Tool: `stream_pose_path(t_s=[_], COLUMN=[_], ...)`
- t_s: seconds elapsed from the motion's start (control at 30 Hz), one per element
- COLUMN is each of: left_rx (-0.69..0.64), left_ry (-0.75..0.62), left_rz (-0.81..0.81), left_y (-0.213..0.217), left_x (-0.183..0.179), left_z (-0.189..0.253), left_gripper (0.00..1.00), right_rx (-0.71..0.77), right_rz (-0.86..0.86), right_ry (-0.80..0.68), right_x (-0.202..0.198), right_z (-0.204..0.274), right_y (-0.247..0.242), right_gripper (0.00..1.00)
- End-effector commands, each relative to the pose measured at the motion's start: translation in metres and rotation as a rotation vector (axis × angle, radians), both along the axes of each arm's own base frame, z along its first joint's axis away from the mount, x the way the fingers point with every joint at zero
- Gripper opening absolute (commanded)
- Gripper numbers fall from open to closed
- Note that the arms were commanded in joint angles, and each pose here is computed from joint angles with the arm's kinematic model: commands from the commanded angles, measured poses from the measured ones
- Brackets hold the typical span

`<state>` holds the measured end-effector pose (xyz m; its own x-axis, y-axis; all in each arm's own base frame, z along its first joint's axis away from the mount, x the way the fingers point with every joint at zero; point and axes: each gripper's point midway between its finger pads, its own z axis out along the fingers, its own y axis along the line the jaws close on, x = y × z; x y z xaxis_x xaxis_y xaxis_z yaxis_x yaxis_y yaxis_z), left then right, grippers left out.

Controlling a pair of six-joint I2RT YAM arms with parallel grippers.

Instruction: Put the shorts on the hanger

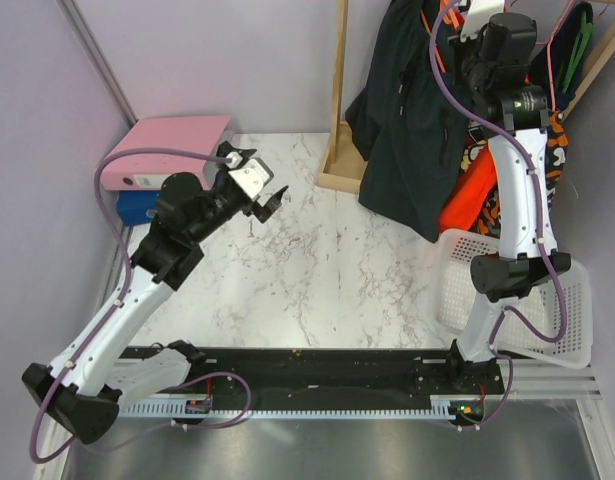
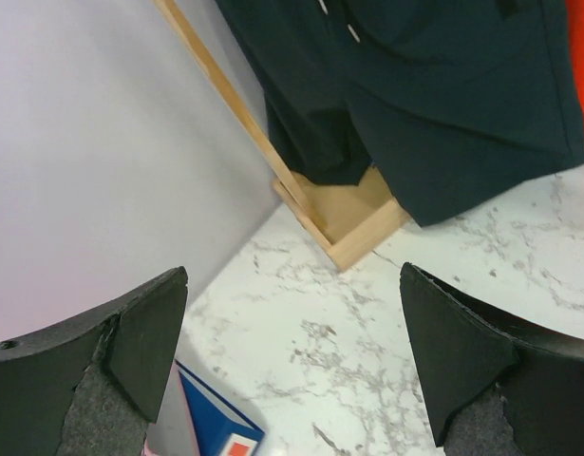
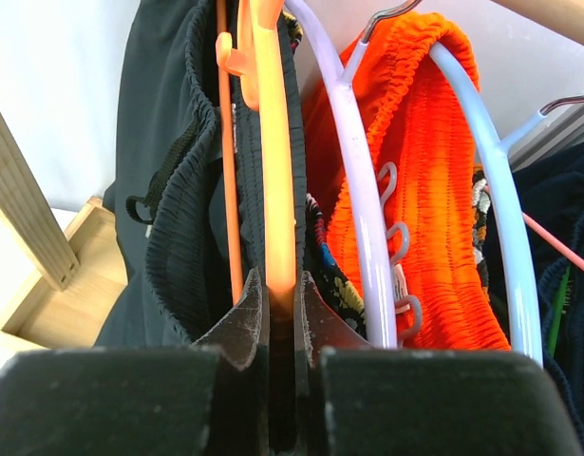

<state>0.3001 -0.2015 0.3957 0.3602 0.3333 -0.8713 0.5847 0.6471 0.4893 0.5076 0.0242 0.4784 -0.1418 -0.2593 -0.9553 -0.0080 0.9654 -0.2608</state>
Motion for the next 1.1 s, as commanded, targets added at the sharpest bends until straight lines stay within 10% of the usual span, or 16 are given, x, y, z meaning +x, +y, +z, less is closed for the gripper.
stream_pose_path(t_s=[0.0,0.73,1.07], left_rx=[-0.071,-0.049,-0.045], left_ry=[0.093,0.169,0.183], left_rz=[-0.052,-0.073,-0.069], left_y=[-0.012,-0.015,-0.014], left_x=[0.0,-0.004,-0.005], left_z=[0.001,-0.023,-0.023], left_gripper=[0.99,0.99,0.99], right_rx=[0.036,0.039,0.023], right_rz=[-0.027,0.024,0.028], right_ry=[-0.149,-0.099,-0.071], right_x=[0.005,-0.018,-0.017], right_z=[0.04,0.03,0.022], right_y=[-0.007,-0.006,-0.006], right_gripper=[0.0,0.01,0.35])
